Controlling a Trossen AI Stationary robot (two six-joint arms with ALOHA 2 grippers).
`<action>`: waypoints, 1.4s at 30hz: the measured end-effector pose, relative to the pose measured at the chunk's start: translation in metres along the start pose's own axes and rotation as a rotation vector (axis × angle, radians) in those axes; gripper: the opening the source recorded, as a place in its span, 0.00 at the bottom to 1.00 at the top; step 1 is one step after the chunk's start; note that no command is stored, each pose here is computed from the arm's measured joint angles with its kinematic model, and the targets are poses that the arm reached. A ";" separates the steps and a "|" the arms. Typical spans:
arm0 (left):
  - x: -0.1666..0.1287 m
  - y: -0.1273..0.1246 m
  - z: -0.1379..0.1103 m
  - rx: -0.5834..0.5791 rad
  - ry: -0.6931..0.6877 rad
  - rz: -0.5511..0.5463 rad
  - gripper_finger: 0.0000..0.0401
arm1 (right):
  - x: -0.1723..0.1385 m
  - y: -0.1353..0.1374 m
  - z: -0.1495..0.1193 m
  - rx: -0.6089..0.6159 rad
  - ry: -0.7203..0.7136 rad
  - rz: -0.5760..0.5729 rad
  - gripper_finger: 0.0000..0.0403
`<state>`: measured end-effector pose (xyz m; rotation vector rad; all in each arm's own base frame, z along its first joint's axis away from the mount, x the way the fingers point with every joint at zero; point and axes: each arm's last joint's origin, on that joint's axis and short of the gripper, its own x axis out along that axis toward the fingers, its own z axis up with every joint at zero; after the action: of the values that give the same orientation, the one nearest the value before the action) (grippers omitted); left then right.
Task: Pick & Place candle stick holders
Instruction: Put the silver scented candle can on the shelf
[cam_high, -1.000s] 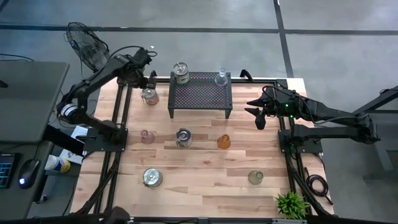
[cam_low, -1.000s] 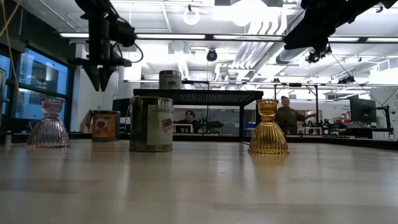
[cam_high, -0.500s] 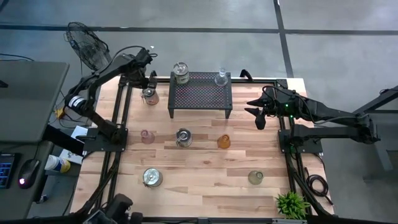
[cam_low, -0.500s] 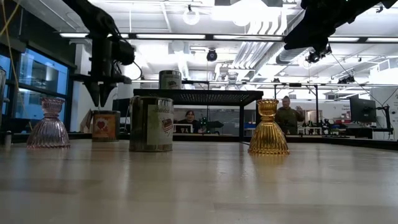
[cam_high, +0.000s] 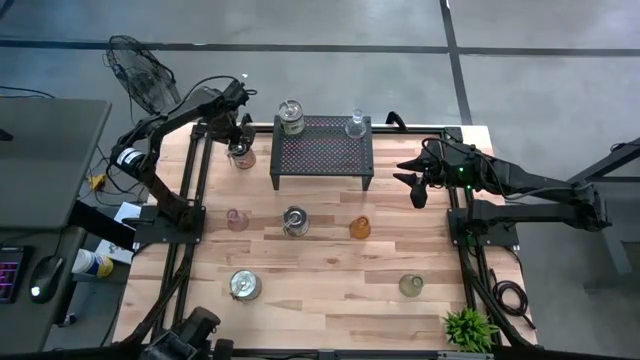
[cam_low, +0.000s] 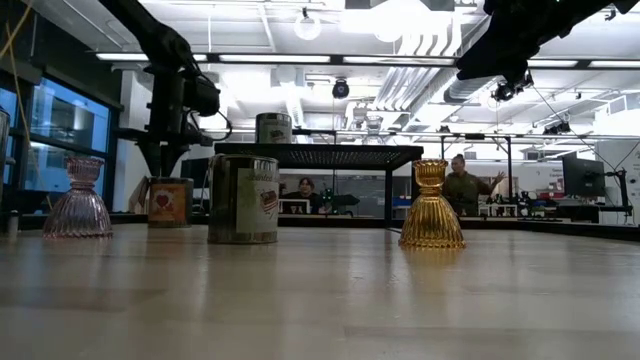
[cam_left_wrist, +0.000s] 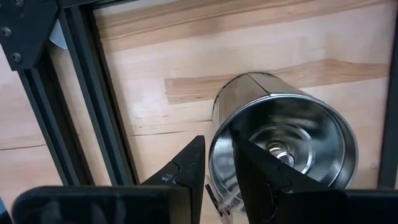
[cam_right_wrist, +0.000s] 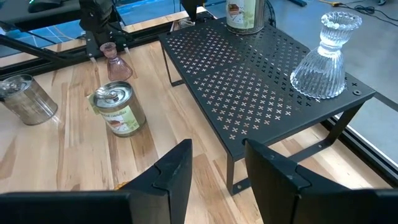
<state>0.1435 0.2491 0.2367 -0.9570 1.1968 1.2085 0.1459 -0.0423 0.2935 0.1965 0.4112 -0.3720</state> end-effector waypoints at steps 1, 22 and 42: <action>0.000 0.000 0.000 0.002 -0.001 0.000 0.20 | 0.000 0.000 0.000 0.000 0.000 0.000 0.35; 0.017 0.004 -0.007 -0.001 0.019 -0.006 0.20 | 0.000 0.000 0.000 0.001 0.000 0.000 0.35; 0.019 0.003 -0.008 0.007 0.034 -0.028 0.06 | 0.000 0.000 0.000 0.001 0.000 0.000 0.35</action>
<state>0.1382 0.2451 0.2174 -0.9893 1.2097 1.1696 0.1459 -0.0423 0.2935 0.1979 0.4111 -0.3723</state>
